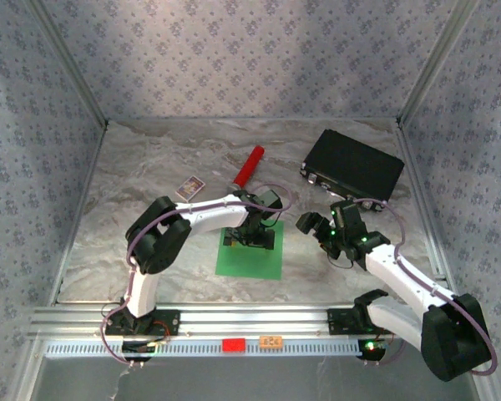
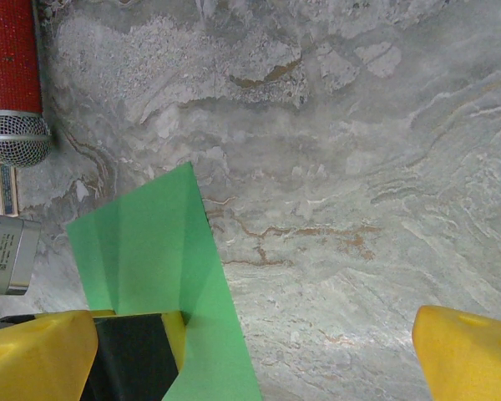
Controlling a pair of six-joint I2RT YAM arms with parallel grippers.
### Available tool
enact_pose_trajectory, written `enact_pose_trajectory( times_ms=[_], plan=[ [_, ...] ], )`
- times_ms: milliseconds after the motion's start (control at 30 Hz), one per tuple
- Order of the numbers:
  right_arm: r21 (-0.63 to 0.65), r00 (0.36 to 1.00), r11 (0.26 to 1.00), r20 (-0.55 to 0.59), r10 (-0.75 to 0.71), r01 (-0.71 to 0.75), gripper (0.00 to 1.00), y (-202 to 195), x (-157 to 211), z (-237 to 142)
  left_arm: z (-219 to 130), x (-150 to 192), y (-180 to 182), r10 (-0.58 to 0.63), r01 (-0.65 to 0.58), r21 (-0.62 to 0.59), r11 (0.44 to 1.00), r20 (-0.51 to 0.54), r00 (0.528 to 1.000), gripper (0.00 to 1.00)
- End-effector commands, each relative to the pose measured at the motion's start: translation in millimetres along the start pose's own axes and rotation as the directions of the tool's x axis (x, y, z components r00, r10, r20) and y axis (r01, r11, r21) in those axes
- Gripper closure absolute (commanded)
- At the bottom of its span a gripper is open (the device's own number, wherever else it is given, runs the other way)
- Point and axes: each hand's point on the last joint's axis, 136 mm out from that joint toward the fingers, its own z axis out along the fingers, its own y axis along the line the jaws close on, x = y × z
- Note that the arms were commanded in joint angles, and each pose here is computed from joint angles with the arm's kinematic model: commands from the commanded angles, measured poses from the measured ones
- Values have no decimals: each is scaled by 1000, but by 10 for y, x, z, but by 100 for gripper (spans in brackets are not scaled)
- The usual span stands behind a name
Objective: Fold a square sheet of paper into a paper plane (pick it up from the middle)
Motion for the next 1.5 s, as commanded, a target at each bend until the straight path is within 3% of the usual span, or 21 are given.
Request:
enact_pose_trajectory(
  times_ms=[0,1467],
  plan=[
    [13,1000,1000,-6,17,-17,1,-53,24,-9,214,156,73,-2,-1,-45,999,-68,998,2],
    [35,999,999,7,36,-36,1,-73,-9,-27,208,137,53,14,-16,-32,999,-57,998,7]
  ],
)
